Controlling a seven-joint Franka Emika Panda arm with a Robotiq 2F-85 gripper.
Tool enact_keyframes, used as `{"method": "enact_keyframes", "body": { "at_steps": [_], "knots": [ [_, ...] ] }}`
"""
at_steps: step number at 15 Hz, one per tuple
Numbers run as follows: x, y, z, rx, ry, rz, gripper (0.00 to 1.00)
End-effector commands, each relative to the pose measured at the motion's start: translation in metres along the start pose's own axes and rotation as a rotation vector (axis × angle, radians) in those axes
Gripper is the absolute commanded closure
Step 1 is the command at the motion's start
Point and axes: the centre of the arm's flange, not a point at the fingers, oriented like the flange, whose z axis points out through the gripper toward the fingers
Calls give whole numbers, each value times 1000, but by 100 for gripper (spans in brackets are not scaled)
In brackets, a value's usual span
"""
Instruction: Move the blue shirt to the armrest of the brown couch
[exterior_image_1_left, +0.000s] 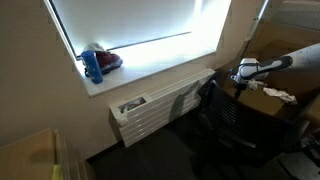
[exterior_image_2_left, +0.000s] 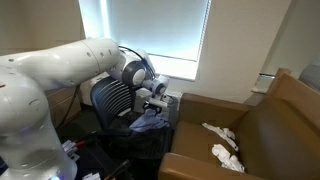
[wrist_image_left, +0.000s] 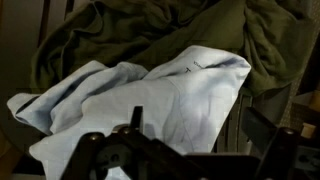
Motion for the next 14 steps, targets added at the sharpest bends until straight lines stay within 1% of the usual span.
{"method": "enact_keyframes", "body": {
  "at_steps": [1, 2, 3, 4, 5, 8, 9, 10, 12, 14],
  "knots": [
    [0, 1, 3, 2, -1, 2, 0],
    [0, 2, 3, -37, 2, 15, 0],
    [0, 8, 7, -102, 0, 45, 0],
    [0, 16, 11, -129, -2, 68, 0],
    [0, 21, 14, -139, 12, 89, 0],
    [-2, 33, 26, -116, 17, 118, 0],
    [-3, 34, 26, -98, 20, 117, 0],
    [-9, 23, 23, -103, 4, 104, 0],
    [-11, 25, 26, -102, 5, 108, 0],
    [-9, 31, 31, -169, 0, 140, 0]
  ]
}}
